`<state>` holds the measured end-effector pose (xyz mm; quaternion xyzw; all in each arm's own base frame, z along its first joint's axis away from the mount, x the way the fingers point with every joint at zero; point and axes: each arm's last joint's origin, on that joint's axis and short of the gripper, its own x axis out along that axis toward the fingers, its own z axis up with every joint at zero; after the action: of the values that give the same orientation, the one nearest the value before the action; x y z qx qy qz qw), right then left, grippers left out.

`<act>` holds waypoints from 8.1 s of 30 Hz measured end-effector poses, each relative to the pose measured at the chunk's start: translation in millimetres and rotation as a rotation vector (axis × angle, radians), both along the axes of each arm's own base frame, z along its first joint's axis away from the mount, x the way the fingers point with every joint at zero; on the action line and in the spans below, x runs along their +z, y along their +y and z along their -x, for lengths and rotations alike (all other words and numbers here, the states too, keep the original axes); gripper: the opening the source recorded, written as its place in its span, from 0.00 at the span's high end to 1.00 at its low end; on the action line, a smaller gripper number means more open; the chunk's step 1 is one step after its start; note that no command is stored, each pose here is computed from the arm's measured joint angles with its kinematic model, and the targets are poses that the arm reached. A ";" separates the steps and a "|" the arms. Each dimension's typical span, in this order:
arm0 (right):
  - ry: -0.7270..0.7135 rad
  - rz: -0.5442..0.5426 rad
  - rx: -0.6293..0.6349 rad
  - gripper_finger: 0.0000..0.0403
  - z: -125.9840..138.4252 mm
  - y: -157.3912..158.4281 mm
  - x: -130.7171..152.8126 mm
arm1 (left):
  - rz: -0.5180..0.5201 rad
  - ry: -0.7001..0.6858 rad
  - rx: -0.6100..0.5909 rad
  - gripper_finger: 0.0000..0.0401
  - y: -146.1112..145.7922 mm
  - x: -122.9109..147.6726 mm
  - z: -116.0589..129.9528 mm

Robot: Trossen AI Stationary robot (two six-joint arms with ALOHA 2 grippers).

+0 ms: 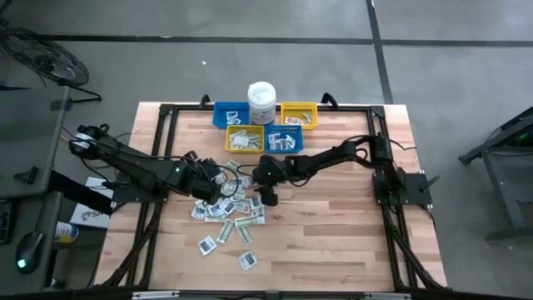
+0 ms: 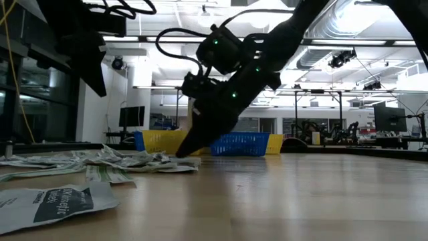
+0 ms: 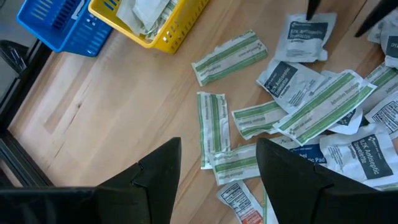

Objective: Pick & Place First Aid Supplies
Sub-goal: Put the black towelette pack into the right blue bin

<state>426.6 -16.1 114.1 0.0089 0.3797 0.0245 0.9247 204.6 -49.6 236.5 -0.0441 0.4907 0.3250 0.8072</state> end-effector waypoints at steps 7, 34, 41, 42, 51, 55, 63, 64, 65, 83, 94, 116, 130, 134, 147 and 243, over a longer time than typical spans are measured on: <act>0.059 -0.003 -0.011 0.47 4.1 -1.2 -3.2 | 0.000 0.001 -0.002 0.49 0.0 0.0 0.0; 0.280 -0.129 -0.148 0.49 20.6 -0.2 -11.9 | 0.021 -0.004 -0.003 0.49 -0.8 -0.2 -0.8; 0.306 -0.082 -0.148 0.68 23.1 -1.2 -13.3 | 0.027 -0.023 -0.003 0.49 -1.4 0.1 -2.7; 0.307 -0.072 -0.154 0.71 23.2 -1.5 -13.4 | 0.028 -0.025 -0.003 0.49 -1.4 0.2 -2.8; 0.342 -0.038 -0.195 0.91 26.6 -2.6 -14.4 | 0.035 -0.037 -0.003 0.49 -1.9 0.3 -4.0; 0.354 -0.086 -0.218 0.99 27.6 -3.0 -14.4 | 0.035 -0.038 -0.003 0.49 -1.9 0.3 -4.0; 0.358 -0.155 -0.242 1.00 30.9 -1.3 -4.7 | 0.038 -0.036 -0.004 0.49 -1.9 0.3 -4.0; 0.352 -0.154 -0.242 1.00 31.9 -0.9 -0.2 | 0.040 -0.037 -0.004 0.49 -2.0 0.3 -4.0; 0.344 -0.149 -0.245 1.00 32.6 -0.9 3.8 | 0.040 -0.037 -0.004 0.49 -2.0 0.3 -4.0; 0.278 -0.104 -0.357 1.00 47.9 -23.9 53.1 | 0.052 -0.066 -0.003 0.49 -2.9 0.9 -6.6; 0.210 -0.234 -0.567 1.00 56.7 -70.6 67.2 | 0.061 -0.094 -0.004 0.49 -3.8 1.6 -9.1; 0.159 -0.500 -0.924 1.00 85.3 -141.2 77.0 | 0.074 -0.120 -0.006 0.49 -4.6 2.3 -11.5; 0.252 -0.442 -0.997 1.00 101.3 -154.3 71.8 | 0.076 -0.119 -0.007 0.49 -4.8 2.3 -11.5; 0.257 -0.469 -0.968 0.99 102.1 -155.7 71.8 | 0.077 -0.118 -0.008 0.49 -4.8 2.3 -11.5; 0.248 -0.473 -0.933 0.74 101.7 -155.5 74.0 | 0.093 -0.109 -0.013 0.49 -5.2 1.9 -11.2; 0.119 -0.156 -0.291 0.72 173.0 80.4 118.3 | 0.716 0.157 0.397 0.99 -160.6 -103.7 6.2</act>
<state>253.5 64.3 232.3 0.1368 0.4255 -0.0810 0.8909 198.4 -210.2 132.7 -0.3907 0.6149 0.2855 0.6227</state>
